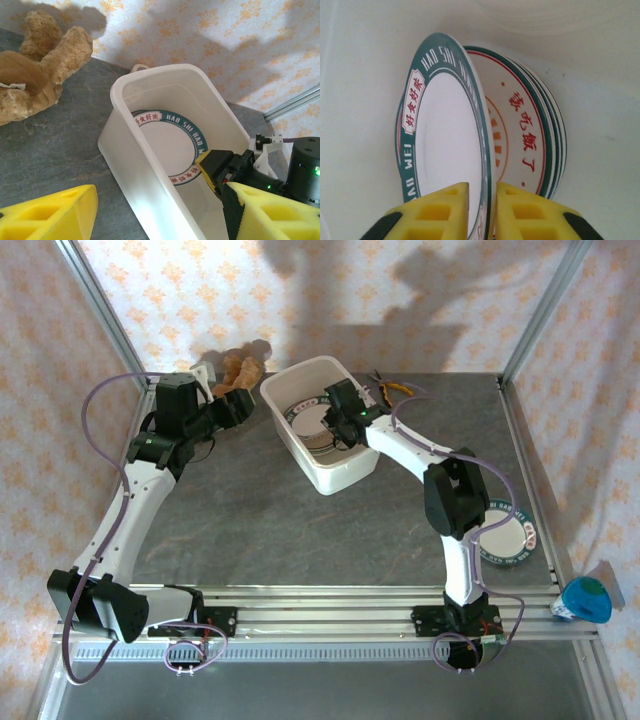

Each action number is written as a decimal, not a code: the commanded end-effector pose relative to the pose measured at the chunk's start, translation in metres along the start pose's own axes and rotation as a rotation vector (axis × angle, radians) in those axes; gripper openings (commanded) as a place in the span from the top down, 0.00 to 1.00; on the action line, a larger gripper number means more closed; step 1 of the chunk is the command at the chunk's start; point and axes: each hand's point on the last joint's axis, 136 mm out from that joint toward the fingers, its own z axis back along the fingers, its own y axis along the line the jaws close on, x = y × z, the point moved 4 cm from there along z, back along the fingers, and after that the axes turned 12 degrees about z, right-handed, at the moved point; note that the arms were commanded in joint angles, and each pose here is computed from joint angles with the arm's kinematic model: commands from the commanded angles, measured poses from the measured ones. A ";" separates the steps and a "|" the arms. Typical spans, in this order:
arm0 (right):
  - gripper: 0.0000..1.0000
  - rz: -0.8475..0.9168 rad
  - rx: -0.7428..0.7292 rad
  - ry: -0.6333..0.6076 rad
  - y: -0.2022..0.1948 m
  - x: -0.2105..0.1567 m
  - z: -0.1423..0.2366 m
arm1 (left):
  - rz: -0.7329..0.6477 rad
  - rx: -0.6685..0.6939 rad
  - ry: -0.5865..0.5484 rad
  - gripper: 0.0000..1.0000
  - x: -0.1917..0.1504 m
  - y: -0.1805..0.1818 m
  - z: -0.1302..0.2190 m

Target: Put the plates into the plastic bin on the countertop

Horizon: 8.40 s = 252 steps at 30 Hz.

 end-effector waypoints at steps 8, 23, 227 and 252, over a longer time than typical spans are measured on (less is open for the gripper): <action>0.70 -0.038 -0.100 0.059 -0.027 -0.020 -0.019 | 0.016 0.010 -0.011 0.33 -0.004 0.007 0.000; 0.26 0.056 -0.054 0.005 -0.009 0.000 0.007 | 0.023 -0.011 0.002 0.32 -0.006 0.006 -0.003; 0.53 -0.539 -0.163 -0.079 -0.379 0.028 0.114 | -0.102 -0.142 0.249 0.32 -0.061 -0.041 -0.062; 0.84 -0.564 -0.186 -0.062 -0.394 0.013 0.095 | -0.084 -0.143 0.247 0.32 -0.058 -0.044 -0.065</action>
